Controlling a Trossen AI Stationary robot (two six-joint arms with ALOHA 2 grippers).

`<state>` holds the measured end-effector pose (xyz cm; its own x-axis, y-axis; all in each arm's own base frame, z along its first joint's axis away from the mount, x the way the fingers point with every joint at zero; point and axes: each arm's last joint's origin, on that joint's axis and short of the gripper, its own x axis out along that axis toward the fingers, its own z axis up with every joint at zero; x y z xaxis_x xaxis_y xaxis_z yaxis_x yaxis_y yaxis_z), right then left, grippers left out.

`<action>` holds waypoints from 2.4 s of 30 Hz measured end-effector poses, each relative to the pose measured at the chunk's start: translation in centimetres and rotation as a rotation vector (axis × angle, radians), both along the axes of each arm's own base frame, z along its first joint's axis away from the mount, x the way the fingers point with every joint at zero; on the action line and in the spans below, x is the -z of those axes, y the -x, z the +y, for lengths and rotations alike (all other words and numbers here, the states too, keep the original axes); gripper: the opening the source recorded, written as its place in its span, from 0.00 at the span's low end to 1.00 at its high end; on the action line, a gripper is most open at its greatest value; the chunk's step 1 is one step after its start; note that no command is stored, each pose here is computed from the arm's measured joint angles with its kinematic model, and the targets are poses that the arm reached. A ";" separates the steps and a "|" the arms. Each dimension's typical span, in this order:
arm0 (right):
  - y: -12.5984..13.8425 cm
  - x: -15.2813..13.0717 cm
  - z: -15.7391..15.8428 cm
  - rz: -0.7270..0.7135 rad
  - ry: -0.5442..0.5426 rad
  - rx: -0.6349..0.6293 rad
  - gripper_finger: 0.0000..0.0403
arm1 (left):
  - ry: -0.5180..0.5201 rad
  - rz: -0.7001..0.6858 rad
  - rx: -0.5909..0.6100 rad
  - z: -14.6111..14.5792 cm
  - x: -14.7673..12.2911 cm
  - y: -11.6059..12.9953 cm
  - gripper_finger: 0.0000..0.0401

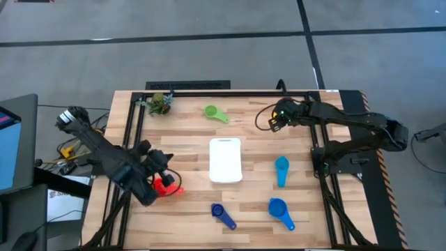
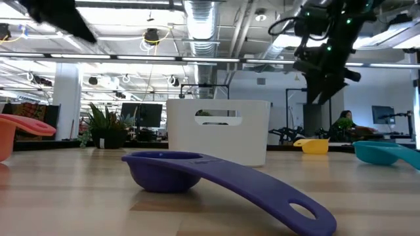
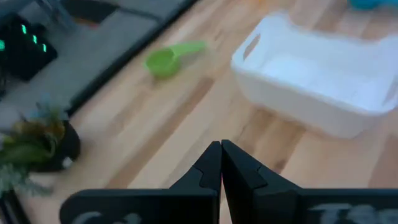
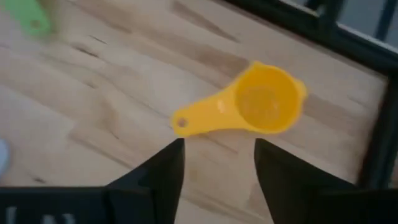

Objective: Nest measuring cups in basket
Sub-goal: Stack the blue measuring cup on top of the red measuring cup

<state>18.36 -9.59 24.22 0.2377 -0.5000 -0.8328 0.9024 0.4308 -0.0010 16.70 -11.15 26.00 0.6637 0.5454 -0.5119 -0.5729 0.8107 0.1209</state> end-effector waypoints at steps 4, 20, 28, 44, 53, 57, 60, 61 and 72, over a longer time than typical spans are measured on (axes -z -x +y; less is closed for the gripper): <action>0.7 0.5 0.2 0.011 -0.185 -0.046 0.58 | 0.120 -0.080 0.053 1.2 2.5 -0.1 0.00; -0.7 2.2 17.6 0.090 -0.381 -0.471 0.44 | 0.201 -0.223 0.183 1.8 4.1 0.2 0.24; -0.4 4.9 23.8 0.110 -0.418 -0.571 0.40 | 0.141 -0.265 0.153 1.6 4.0 -0.3 0.36; -0.6 6.4 26.5 0.096 -0.401 -0.634 0.38 | 0.153 -0.332 0.218 1.8 2.9 -1.5 0.36; -1.4 8.1 27.2 0.139 -0.401 -0.689 0.24 | 0.170 -0.340 0.229 1.5 2.8 -1.3 0.36; -1.8 7.6 27.6 0.124 -0.402 -0.706 0.09 | 0.175 -0.339 0.248 1.1 2.8 -1.1 0.35; -2.2 6.7 27.9 0.096 -0.376 -0.750 0.03 | 0.159 -0.335 0.239 1.0 2.9 -0.9 0.33; -2.5 6.4 28.0 0.084 -0.370 -0.764 0.04 | 0.152 -0.331 0.225 1.0 3.0 -0.8 0.33; -6.2 3.1 27.0 -0.044 -0.256 -0.894 0.02 | 0.337 -0.206 0.198 2.2 3.4 2.4 0.27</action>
